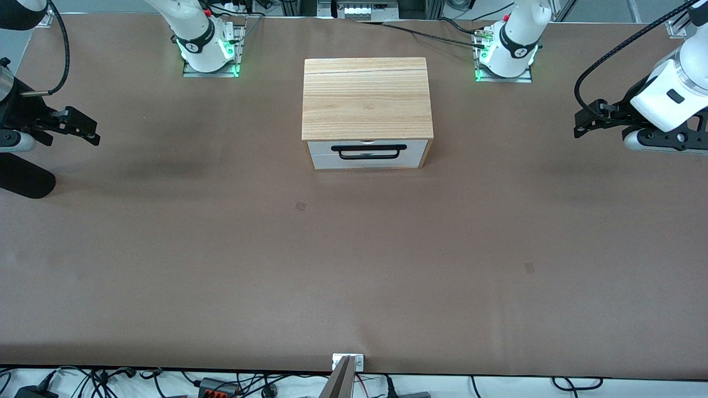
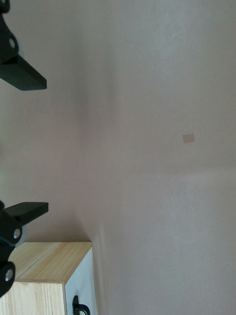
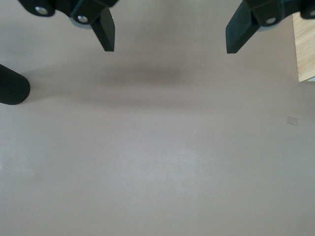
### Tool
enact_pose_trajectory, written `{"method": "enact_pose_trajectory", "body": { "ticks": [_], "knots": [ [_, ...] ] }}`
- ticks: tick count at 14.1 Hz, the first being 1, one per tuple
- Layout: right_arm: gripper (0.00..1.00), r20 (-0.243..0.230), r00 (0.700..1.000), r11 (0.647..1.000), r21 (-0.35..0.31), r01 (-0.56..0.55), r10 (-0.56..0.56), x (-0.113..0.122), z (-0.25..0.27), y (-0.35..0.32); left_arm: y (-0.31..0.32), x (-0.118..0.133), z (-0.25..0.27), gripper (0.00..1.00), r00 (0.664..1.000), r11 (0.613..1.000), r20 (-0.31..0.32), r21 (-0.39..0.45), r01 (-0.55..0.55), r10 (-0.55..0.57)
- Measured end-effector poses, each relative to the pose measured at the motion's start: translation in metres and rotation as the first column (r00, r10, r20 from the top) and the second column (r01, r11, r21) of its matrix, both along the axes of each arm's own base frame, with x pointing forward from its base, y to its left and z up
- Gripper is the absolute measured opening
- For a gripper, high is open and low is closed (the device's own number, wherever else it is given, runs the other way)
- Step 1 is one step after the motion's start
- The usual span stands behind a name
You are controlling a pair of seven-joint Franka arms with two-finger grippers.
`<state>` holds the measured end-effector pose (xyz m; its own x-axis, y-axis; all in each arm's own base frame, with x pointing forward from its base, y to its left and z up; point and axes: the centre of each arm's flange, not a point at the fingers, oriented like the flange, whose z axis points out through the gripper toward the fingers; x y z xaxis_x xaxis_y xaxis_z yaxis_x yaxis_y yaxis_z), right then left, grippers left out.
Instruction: Pull top drawer with both arms simultaneously
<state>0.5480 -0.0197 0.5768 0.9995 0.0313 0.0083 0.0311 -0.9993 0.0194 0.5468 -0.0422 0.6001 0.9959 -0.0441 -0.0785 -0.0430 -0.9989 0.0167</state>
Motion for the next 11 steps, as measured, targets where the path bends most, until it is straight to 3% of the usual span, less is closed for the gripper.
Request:
{"method": "enact_pose_trajectory", "body": {
  "ticks": [11],
  "knots": [
    [1.0,-0.007,1.0,1.0,0.0,0.009,-0.009,0.0014,-0.0038,-0.0047,-0.0001,-0.0031,-0.0019,1.0,1.0,1.0,-0.027,0.002,0.001,-0.001]
  ]
}}
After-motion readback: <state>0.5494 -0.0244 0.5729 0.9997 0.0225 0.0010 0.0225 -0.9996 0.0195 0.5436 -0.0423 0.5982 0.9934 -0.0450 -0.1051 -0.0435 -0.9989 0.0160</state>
